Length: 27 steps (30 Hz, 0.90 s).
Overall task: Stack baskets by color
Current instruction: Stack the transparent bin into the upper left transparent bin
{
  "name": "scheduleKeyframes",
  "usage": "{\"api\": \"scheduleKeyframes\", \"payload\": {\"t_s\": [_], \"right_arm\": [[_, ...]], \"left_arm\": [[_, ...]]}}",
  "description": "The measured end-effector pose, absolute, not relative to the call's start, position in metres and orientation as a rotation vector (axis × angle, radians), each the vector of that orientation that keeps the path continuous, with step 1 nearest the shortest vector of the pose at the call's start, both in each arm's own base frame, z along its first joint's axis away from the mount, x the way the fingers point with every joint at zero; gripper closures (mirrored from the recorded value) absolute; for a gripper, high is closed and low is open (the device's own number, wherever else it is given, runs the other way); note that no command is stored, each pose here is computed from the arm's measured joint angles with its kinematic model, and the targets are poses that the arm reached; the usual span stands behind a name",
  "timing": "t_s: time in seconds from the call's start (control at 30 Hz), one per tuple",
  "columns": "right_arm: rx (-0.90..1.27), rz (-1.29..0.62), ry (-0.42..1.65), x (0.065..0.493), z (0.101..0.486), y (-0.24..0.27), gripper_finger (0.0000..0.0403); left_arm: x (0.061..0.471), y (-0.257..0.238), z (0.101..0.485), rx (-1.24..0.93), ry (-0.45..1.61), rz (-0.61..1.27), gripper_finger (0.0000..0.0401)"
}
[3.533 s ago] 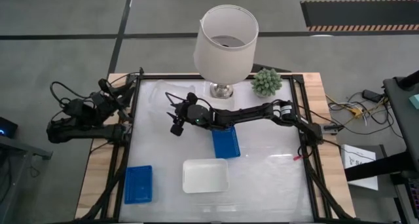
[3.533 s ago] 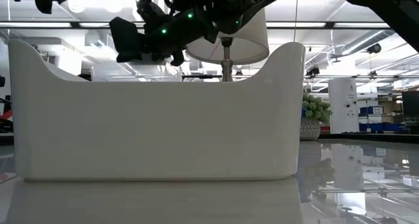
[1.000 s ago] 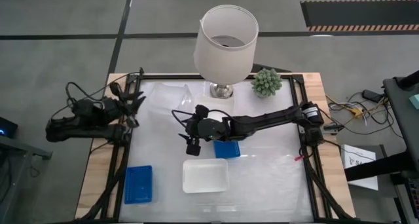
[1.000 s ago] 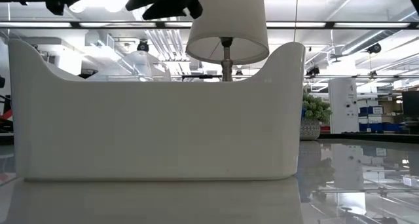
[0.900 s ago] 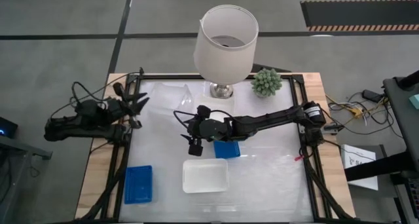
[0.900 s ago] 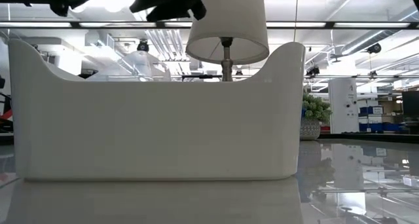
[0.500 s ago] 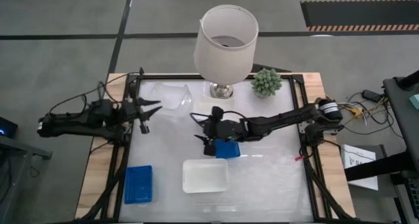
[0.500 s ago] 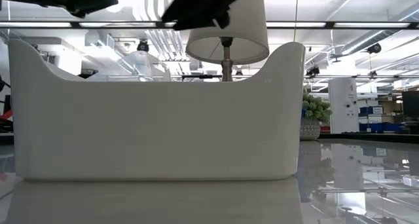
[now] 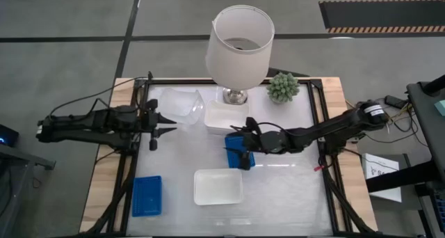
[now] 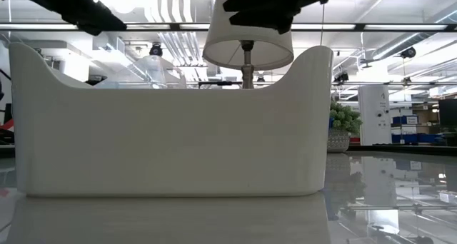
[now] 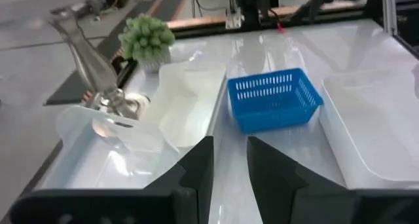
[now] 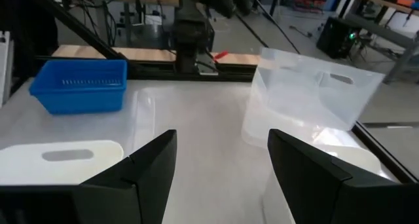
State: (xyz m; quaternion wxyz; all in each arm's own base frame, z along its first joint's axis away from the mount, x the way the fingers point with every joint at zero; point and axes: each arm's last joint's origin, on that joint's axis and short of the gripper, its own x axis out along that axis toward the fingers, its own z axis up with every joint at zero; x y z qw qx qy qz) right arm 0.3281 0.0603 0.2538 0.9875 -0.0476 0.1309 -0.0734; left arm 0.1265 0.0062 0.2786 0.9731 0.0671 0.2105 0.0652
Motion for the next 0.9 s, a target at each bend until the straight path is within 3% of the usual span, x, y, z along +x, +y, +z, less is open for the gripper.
{"api": "scheduleKeyframes", "payload": {"t_s": [0.17, 0.37, 0.5, 0.9], "right_arm": [[-0.097, -0.147, 0.267, 0.317, 0.251, 0.058, 0.0170], [-0.121, -0.141, 0.274, 0.314, 0.249, 0.057, 0.0170], [-0.132, -0.139, 0.275, 0.314, 0.249, 0.057, 0.0170], [-0.146, -0.134, 0.283, 0.314, 0.248, 0.057, 0.0170]], "left_arm": [[0.126, 0.007, 0.282, 0.144, 0.551, 0.146, 0.0295], [0.137, 0.011, 0.283, 0.138, 0.686, 0.180, 0.0226], [0.147, 0.014, 0.277, 0.256, 0.781, 0.195, 0.0191], [0.152, 0.016, 0.292, 0.375, 0.781, 0.236, 0.0180]]}}
